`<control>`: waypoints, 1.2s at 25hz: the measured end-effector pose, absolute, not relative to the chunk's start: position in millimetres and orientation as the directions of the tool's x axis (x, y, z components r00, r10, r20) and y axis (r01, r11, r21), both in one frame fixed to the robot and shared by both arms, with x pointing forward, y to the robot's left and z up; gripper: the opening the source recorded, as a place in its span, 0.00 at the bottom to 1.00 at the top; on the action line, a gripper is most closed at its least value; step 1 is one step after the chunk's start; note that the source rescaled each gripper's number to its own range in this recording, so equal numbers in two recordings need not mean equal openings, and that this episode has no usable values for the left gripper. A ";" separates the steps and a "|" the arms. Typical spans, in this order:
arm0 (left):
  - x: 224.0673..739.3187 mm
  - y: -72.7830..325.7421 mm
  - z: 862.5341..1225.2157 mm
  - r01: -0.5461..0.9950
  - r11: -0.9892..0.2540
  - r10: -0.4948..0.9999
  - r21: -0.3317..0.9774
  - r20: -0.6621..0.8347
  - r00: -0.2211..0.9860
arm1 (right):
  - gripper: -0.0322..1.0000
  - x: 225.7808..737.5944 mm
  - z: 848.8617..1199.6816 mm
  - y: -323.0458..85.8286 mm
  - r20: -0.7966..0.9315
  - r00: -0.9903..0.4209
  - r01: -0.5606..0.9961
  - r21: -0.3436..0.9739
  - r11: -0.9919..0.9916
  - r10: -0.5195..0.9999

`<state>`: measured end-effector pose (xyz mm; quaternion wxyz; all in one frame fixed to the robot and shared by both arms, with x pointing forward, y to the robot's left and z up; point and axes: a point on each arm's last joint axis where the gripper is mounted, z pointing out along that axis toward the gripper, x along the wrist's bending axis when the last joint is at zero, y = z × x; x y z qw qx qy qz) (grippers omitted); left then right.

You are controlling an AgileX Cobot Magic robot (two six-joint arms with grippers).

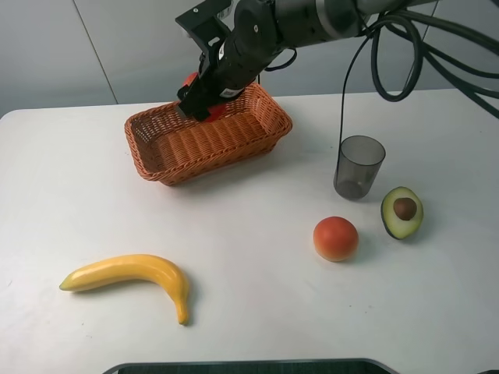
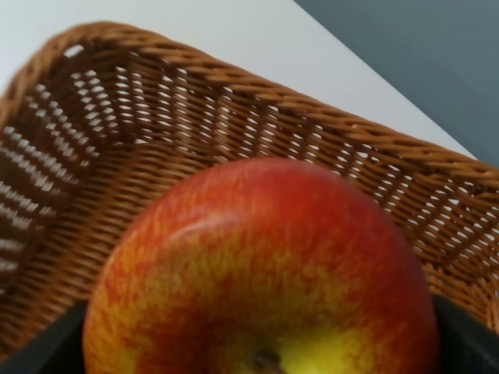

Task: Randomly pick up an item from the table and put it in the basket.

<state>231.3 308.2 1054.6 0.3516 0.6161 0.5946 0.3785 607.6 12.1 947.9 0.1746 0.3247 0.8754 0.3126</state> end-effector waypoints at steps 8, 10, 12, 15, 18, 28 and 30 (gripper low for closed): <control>231.3 308.2 1054.6 0.466 -0.046 0.999 0.883 0.048 0.006 | 0.05 610.5 934.0 13.2 -0.100 -0.724 0.468 0.655 0.593 0.682; 231.3 308.2 1054.6 0.466 -0.046 0.999 0.883 0.048 0.006 | 0.05 610.5 932.8 13.2 -0.095 -0.722 0.475 0.652 0.590 0.686; 231.3 308.2 1054.6 0.466 -0.046 0.999 0.883 0.048 0.006 | 0.15 610.5 932.8 13.2 -0.094 -0.721 0.476 0.653 0.589 0.687; 231.3 308.2 1054.6 0.466 -0.046 0.999 0.883 0.048 0.006 | 0.87 610.4 932.7 13.1 -0.092 -0.720 0.479 0.651 0.588 0.688; 231.3 308.2 1054.6 0.466 -0.044 0.999 0.883 0.047 0.006 | 0.98 610.0 932.3 12.8 -0.091 -0.720 0.482 0.647 0.591 0.688; 231.3 308.2 1054.6 0.466 -0.044 0.999 0.883 0.047 0.006 | 1.00 596.1 966.5 0.6 -0.030 -0.683 0.585 0.576 0.571 0.730; 231.3 308.2 1054.6 0.466 -0.044 0.999 0.883 0.047 0.006 | 1.00 592.1 979.1 -9.7 -0.007 -0.655 0.633 0.540 0.554 0.756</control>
